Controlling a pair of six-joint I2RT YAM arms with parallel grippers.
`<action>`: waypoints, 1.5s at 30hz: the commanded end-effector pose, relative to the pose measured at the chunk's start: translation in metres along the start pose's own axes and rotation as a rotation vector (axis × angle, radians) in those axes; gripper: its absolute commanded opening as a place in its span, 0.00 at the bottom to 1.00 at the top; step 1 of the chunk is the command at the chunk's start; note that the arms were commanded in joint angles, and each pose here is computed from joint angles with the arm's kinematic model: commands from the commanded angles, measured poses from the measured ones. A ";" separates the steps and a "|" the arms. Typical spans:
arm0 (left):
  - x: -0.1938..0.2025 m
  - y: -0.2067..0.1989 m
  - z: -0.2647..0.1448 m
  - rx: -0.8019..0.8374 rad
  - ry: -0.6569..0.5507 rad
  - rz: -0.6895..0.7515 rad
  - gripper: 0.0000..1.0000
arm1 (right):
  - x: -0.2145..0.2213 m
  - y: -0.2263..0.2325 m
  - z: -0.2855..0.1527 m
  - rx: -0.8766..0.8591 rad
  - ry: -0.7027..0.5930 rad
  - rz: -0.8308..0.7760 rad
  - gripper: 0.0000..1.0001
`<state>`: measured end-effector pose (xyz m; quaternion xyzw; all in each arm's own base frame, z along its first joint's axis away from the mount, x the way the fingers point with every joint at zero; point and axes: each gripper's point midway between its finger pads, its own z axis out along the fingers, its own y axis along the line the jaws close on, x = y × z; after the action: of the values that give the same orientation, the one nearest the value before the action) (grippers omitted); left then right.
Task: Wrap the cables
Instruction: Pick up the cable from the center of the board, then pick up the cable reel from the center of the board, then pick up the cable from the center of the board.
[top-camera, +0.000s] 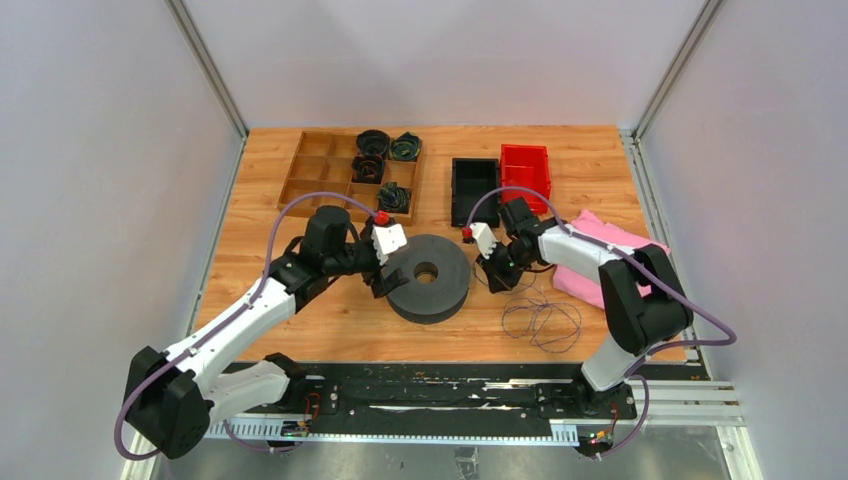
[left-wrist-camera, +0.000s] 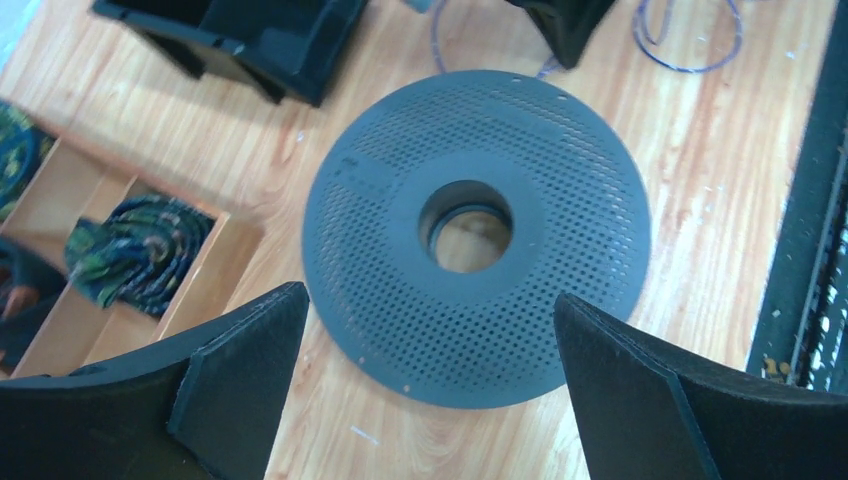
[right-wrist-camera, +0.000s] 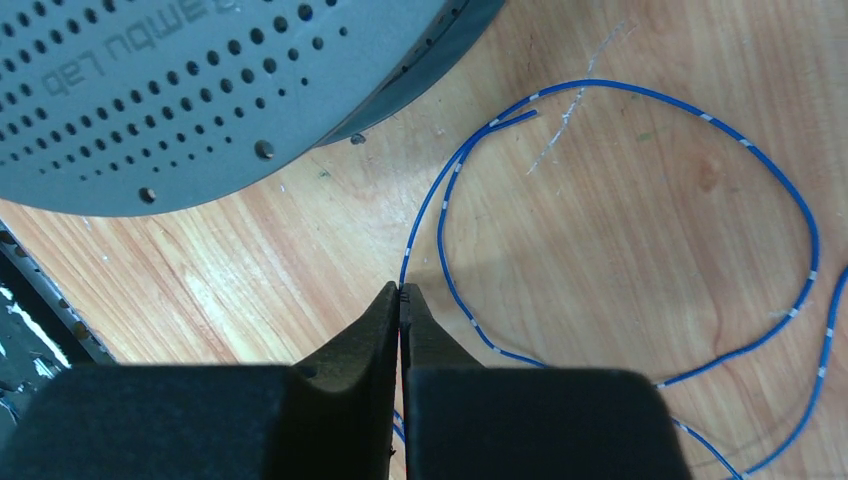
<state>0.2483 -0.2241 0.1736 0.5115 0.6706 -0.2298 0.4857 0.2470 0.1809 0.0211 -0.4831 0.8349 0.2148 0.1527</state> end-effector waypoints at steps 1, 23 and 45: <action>-0.006 -0.035 0.011 0.185 -0.014 0.109 0.98 | -0.009 0.005 -0.018 0.030 -0.024 -0.033 0.01; 0.047 -0.079 0.073 0.342 0.331 0.288 0.98 | -0.010 0.013 -0.053 0.081 -0.009 0.092 0.01; 0.048 -0.091 0.074 0.371 0.400 0.186 0.72 | -0.019 0.008 -0.068 0.126 -0.069 0.081 0.01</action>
<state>0.2020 -0.2842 0.0624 0.6997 0.6474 -0.1704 0.2495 0.2461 0.1685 0.0831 -0.4389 0.8568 0.1885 0.1942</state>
